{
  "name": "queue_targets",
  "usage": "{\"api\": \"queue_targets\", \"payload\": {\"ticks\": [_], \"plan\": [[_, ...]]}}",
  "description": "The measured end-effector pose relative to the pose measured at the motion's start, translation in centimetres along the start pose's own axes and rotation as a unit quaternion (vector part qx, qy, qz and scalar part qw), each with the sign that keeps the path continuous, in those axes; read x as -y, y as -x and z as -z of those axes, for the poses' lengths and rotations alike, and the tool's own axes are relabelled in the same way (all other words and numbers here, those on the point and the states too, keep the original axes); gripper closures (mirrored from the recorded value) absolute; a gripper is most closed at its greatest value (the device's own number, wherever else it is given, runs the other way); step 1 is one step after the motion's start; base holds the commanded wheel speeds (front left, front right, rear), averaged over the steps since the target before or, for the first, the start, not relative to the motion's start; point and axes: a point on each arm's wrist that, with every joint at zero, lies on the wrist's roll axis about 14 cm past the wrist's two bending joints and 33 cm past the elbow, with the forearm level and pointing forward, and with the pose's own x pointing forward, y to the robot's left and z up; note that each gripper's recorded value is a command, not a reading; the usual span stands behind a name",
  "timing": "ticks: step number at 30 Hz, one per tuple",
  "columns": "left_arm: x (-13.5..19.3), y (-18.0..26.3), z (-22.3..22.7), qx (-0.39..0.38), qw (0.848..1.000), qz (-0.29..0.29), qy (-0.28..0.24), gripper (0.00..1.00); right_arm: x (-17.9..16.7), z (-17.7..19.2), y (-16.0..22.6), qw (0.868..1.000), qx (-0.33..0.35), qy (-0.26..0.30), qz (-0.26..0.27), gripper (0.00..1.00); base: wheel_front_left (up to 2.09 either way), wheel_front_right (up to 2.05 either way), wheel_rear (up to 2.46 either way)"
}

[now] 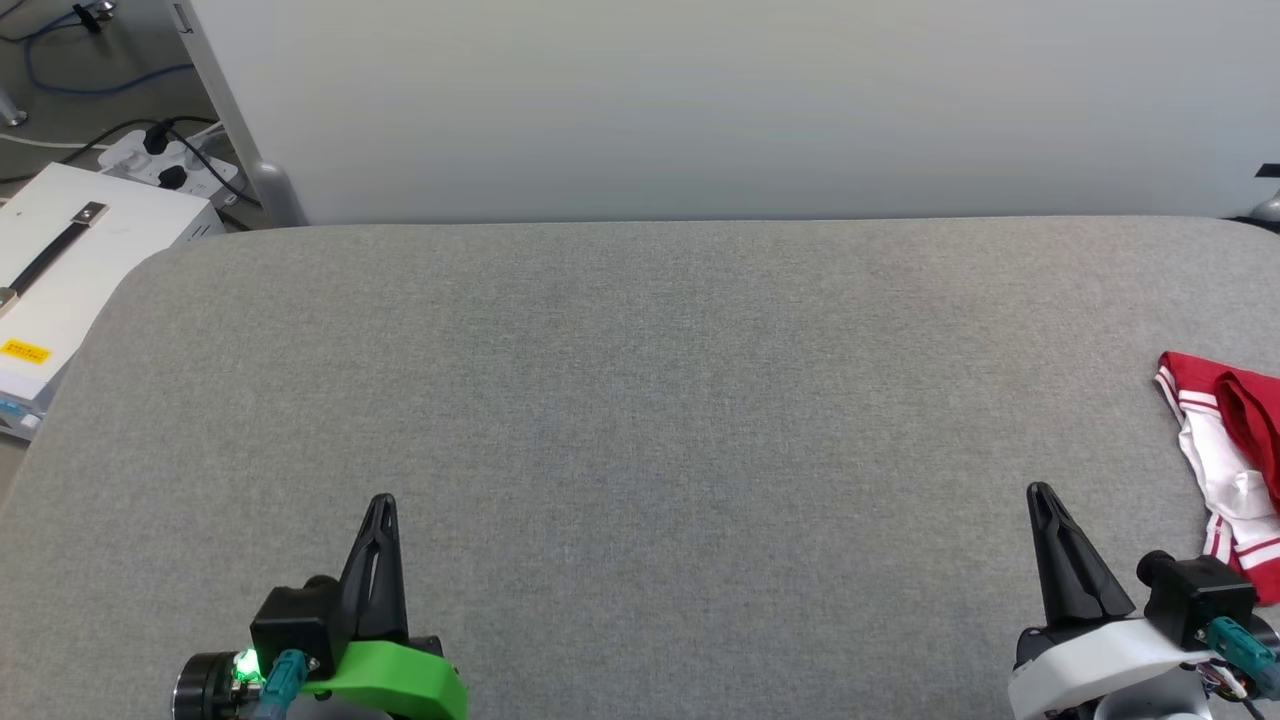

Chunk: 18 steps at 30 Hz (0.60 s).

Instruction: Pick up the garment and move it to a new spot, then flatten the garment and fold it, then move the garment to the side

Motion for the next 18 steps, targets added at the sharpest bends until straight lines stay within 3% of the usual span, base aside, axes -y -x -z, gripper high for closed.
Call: {"api": "queue_targets", "payload": {"ticks": [18], "plan": [[-0.16,-0.10,0.00,-0.009,1.000,-0.002,-0.011,1.00,-0.34,-0.04,-0.15,1.000,-0.009,0.011,-0.004,1.00,0.00,0.00,0.00]]}}
